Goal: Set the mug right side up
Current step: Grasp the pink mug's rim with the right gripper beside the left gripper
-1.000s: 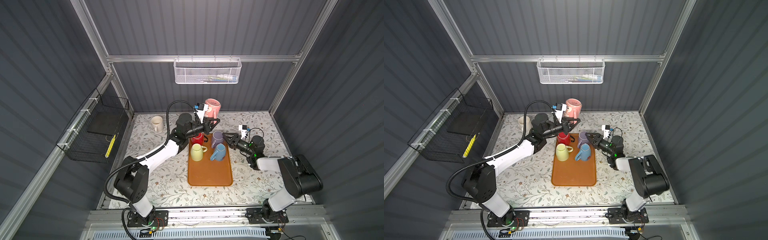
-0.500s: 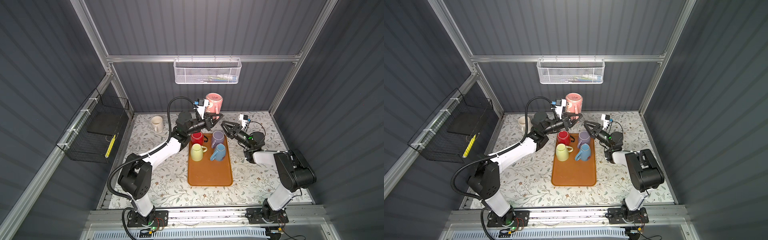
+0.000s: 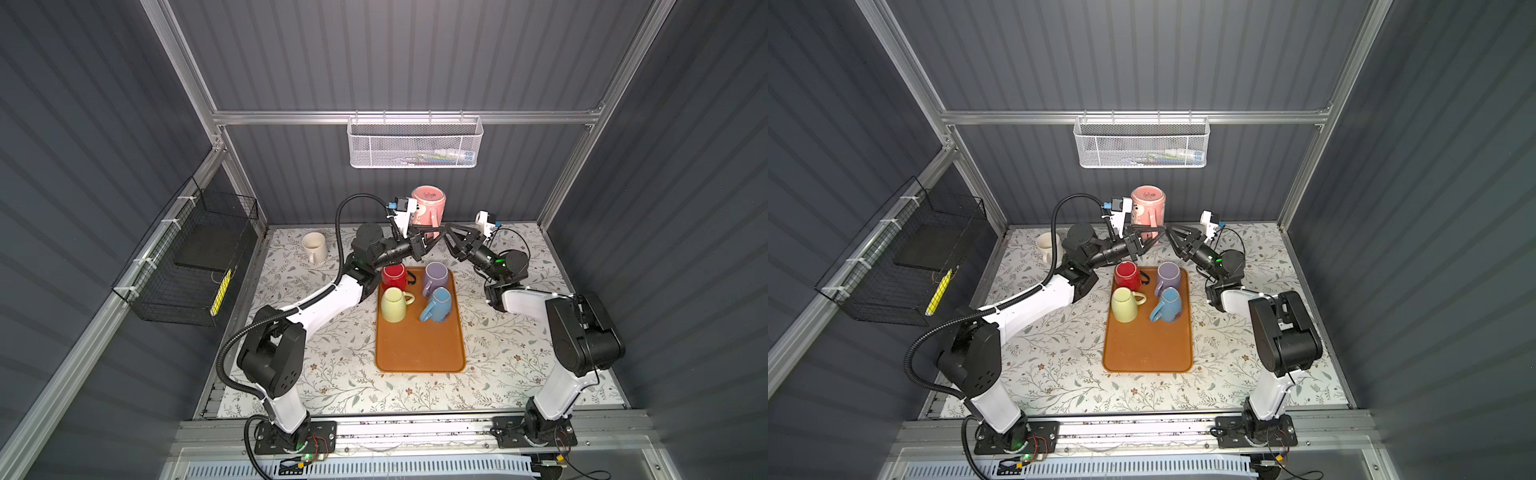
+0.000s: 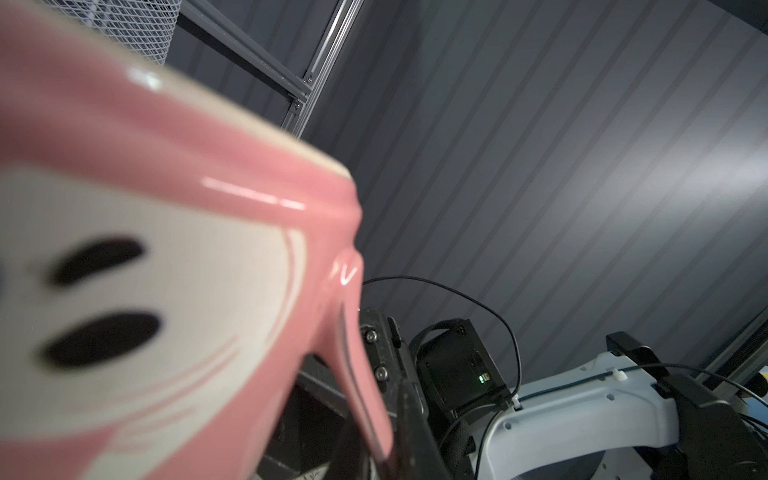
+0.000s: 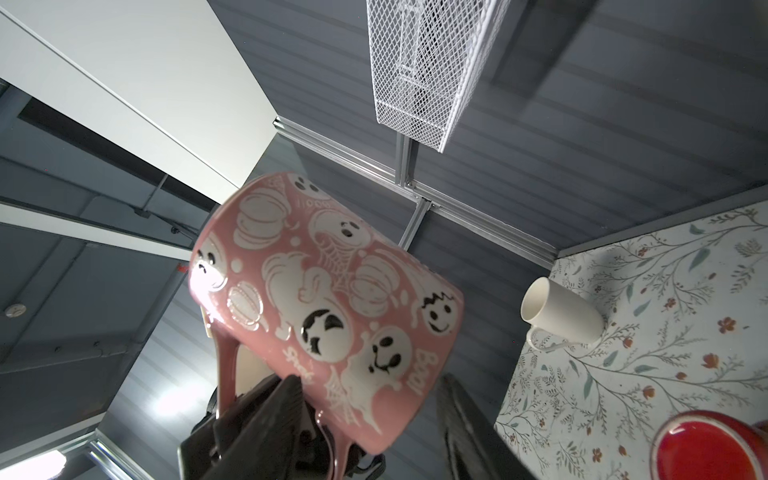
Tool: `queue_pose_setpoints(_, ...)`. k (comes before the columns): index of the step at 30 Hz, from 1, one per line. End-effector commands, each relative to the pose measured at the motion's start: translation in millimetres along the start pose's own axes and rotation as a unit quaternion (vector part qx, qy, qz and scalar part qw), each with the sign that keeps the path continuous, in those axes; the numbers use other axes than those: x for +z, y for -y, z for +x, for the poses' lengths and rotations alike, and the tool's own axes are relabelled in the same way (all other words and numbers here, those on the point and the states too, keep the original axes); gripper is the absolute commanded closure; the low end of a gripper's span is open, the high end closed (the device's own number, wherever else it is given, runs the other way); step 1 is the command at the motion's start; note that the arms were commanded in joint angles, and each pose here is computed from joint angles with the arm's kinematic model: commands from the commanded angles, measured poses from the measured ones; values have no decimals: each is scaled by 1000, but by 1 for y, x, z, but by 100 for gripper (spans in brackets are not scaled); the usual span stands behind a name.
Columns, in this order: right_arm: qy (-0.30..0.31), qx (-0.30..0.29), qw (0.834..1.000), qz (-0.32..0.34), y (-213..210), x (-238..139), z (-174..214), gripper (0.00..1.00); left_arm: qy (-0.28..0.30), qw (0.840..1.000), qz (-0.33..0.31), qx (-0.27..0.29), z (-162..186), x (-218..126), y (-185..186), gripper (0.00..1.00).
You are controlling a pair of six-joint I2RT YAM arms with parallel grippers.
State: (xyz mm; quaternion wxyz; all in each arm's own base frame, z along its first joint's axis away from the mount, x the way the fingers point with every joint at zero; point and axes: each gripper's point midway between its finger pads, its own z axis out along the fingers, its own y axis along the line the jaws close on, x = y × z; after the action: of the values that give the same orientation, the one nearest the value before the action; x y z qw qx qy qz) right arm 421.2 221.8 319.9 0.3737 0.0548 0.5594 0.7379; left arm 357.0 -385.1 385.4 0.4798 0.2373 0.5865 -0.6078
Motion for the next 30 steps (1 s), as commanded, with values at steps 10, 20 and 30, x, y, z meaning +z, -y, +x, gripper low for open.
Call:
queue_pose_setpoints(10, -13, 28, 999, -25, -7, 18, 5, 47, 91, 990, 78, 78, -59, -5, 49, 100)
queue_pose_setpoints(20, -18, 37, 998, -46, -20, 33, 3, 47, 103, 990, 81, 58, -51, -6, 40, 100)
queue_pose_setpoints(30, -13, 26, 997, -69, -46, 36, -6, 48, 122, 989, 73, 33, -41, -13, 22, 100)
